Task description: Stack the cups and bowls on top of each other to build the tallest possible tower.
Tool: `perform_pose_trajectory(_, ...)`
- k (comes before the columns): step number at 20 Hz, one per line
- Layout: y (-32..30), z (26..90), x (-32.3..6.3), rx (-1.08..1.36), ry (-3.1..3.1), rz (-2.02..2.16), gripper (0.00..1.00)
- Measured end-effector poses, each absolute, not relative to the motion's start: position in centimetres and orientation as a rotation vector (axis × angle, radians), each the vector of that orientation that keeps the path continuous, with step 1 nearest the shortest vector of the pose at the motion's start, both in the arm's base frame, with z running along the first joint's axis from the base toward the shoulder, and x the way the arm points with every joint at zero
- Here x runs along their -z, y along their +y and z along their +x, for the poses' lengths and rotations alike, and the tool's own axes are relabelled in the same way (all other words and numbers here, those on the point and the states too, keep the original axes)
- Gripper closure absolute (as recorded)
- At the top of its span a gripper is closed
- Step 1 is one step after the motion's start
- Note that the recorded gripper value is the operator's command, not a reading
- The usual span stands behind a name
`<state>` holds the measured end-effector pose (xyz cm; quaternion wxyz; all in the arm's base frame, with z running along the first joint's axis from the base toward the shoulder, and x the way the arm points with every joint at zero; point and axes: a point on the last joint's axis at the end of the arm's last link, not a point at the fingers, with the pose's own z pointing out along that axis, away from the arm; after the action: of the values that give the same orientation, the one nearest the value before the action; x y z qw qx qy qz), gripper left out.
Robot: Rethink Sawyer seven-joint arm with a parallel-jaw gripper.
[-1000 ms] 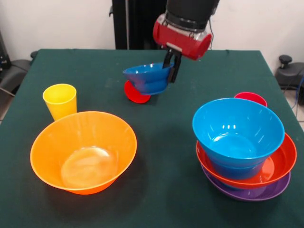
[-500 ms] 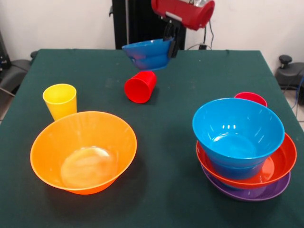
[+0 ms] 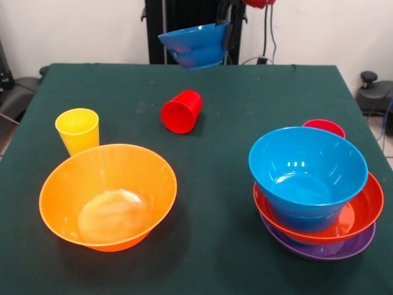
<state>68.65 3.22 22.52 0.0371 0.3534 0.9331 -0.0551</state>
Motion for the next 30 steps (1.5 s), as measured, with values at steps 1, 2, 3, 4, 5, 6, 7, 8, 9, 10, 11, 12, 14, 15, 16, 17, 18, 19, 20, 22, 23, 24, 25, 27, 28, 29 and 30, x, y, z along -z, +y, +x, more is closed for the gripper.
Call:
perform_pose_trajectory(1,3.3,69.2,-23.1,0.162,2.860,1.093,1.00)
perform_pose_trajectory(2,3.5,69.7,-23.7,0.155,2.852,1.101,1.00)
perform_pose_trajectory(3,3.7,70.7,-24.7,0.141,2.835,1.119,1.00)
perform_pose_trajectory(4,3.8,71.2,-25.1,0.135,2.826,1.128,1.00)
perform_pose_trajectory(5,3.8,71.4,-25.3,0.132,2.821,1.133,1.00)
perform_pose_trajectory(6,3.9,72.3,-26.0,0.123,2.803,1.150,1.00)
perform_pose_trajectory(7,4.0,72.8,-26.4,0.118,2.792,1.159,1.00)
perform_pose_trajectory(8,4.1,73.4,-26.7,0.114,2.781,1.168,1.00)
perform_pose_trajectory(9,4.2,74.0,-27.1,0.109,2.768,1.177,1.00)
perform_pose_trajectory(10,4.2,74.8,-27.5,0.105,2.754,1.186,1.00)
perform_pose_trajectory(11,4.4,76.0,-28.1,0.098,2.733,1.201,1.00)
perform_pose_trajectory(12,4.5,76.5,-28.4,0.095,2.726,1.208,1.00)
perform_pose_trajectory(14,4.6,78.0,-29.2,0.087,2.713,1.227,1.00)
perform_pose_trajectory(15,4.6,78.5,-29.4,0.084,2.711,1.233,1.00)
perform_pose_trajectory(16,4.6,79.0,-29.7,0.081,2.708,1.238,1.00)
perform_pose_trajectory(17,4.6,79.3,-29.8,0.081,2.708,1.241,1.00)
perform_pose_trajectory(18,4.6,80.3,-30.2,0.076,2.707,1.252,1.00)
perform_pose_trajectory(19,4.6,81.0,-30.4,0.075,2.708,1.259,1.00)
perform_pose_trajectory(20,4.6,81.4,-30.4,0.075,2.708,1.263,1.00)
perform_pose_trajectory(22,4.6,82.8,-30.6,0.076,2.710,1.277,1.00)
perform_pose_trajectory(23,4.6,83.3,-30.6,0.077,2.711,1.282,1.00)
perform_pose_trajectory(24,4.6,84.0,-30.5,0.075,2.711,1.291,1.00)
perform_pose_trajectory(25,4.7,84.5,-30.5,0.074,2.710,1.296,1.00)
perform_pose_trajectory(27,5.1,85.9,-30.0,0.068,2.709,1.307,1.00)
perform_pose_trajectory(28,5.3,86.3,-29.8,0.067,2.708,1.310,1.00)
perform_pose_trajectory(29,5.4,86.7,-29.5,0.065,2.706,1.312,1.00)
perform_pose_trajectory(30,5.7,87.2,-29.2,0.064,2.702,1.315,1.00)
